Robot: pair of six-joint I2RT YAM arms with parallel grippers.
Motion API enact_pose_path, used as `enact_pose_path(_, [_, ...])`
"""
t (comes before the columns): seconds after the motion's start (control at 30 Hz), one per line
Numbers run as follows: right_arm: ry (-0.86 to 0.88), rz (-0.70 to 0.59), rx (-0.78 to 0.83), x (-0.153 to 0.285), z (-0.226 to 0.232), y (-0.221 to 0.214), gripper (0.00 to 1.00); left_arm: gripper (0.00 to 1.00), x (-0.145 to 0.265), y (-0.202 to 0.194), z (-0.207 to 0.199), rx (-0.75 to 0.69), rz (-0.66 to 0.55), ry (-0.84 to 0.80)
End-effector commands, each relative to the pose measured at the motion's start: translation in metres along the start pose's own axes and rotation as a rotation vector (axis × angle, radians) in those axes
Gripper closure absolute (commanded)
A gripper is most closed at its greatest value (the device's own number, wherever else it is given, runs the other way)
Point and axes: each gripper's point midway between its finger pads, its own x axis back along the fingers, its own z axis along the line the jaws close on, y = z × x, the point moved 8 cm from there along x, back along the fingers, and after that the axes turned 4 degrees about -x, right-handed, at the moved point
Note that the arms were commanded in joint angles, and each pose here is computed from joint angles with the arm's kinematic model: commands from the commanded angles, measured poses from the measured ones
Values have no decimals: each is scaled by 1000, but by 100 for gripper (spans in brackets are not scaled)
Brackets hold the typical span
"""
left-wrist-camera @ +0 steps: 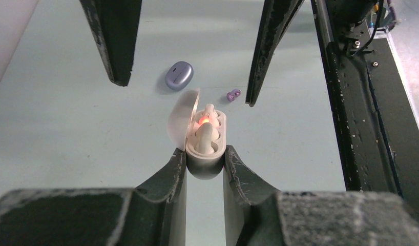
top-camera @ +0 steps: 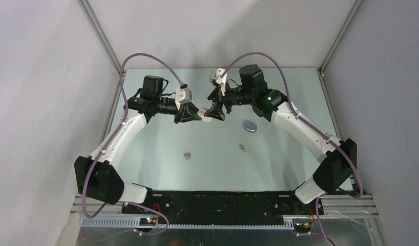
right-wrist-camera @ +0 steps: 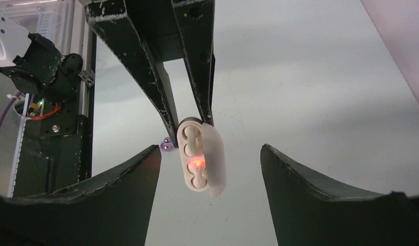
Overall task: Insert the wireless bluetooth earbuds into the charging case
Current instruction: Close the charging case.
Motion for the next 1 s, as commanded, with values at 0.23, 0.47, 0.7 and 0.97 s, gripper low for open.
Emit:
enact_pose_path(0.23, [80, -29, -34, 15, 3, 15, 6, 100, 4, 7, 0, -57, -4, -1])
enact_pose_path(0.47, [96, 68, -67, -2, 0, -21, 1, 100, 3, 8, 2, -49, -15, -1])
enact_pose_path(0.7, [80, 96, 13, -17, 7, -22, 1, 100, -1, 7, 10, 71, -65, 78])
enact_pose_path(0.97, [-138, 105, 147, -9, 7, -17, 1, 100, -9, 9, 32, 342, -176, 258])
